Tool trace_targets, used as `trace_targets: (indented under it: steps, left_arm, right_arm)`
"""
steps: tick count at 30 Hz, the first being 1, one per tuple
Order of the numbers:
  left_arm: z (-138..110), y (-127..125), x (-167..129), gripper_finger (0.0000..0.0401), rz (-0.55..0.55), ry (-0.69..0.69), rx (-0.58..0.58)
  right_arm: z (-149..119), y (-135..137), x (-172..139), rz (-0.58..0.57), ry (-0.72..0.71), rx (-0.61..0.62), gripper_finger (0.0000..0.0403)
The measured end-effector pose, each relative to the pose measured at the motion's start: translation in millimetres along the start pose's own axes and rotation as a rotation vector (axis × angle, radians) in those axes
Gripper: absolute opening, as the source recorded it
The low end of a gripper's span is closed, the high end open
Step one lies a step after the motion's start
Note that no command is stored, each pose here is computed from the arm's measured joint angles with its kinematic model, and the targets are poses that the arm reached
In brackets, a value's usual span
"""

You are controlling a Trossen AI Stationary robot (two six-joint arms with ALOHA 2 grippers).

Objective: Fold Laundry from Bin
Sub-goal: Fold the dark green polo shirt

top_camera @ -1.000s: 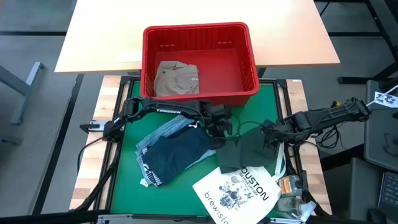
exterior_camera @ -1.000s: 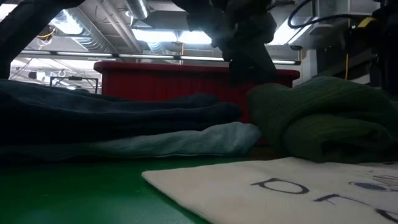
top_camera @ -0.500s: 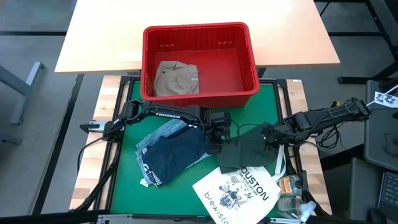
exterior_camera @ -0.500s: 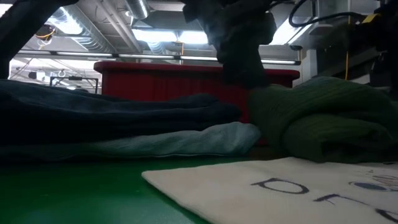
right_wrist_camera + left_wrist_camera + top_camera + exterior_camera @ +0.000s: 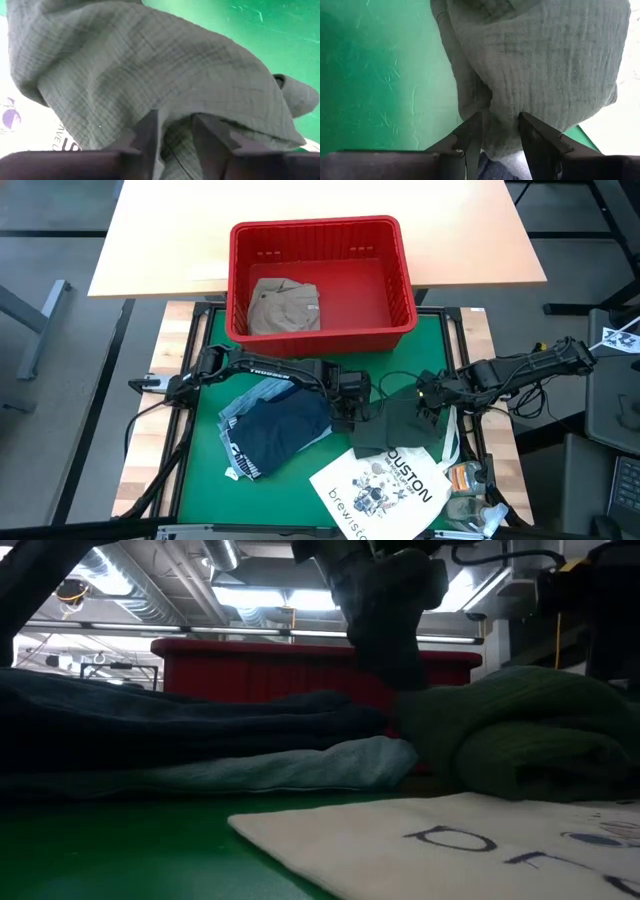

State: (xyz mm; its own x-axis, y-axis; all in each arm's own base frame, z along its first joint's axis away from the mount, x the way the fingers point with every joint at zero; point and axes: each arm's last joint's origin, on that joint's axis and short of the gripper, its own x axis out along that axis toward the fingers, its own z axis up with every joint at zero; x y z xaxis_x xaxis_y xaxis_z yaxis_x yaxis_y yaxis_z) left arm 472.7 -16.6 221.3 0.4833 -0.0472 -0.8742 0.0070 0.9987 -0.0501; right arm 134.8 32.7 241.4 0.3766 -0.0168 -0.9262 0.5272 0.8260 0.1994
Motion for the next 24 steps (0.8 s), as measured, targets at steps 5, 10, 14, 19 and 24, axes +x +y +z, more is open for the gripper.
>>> trace_targets:
  steps: [5,10,14,19,24]
  left_arm:
    - [-0.1,-0.7,0.0,0.0125,0.003,0.0,0.002]
    - [-0.1,-1.0,0.0,0.0125,0.004,0.0,0.002]
    - [-0.1,-1.4,0.0,0.0125,0.003,0.0,0.002]
    - [0.0,-1.2,0.0,0.0125,0.003,0.0,0.002]
    - [-0.1,-1.2,0.0,0.0125,0.003,0.0,0.002]
  right_arm:
    - [1.1,1.4,2.8,-0.016,0.003,0.02,0.0047]
    - [2.8,4.2,8.5,-0.04,0.022,0.037,0.0007]
    - [3.8,6.3,13.4,-0.059,0.044,0.035,0.0008]
    - [4.5,9.1,19.5,-0.072,0.085,0.032,0.0052]
    - [5.2,10.2,23.2,-0.094,0.093,0.027,0.0113]
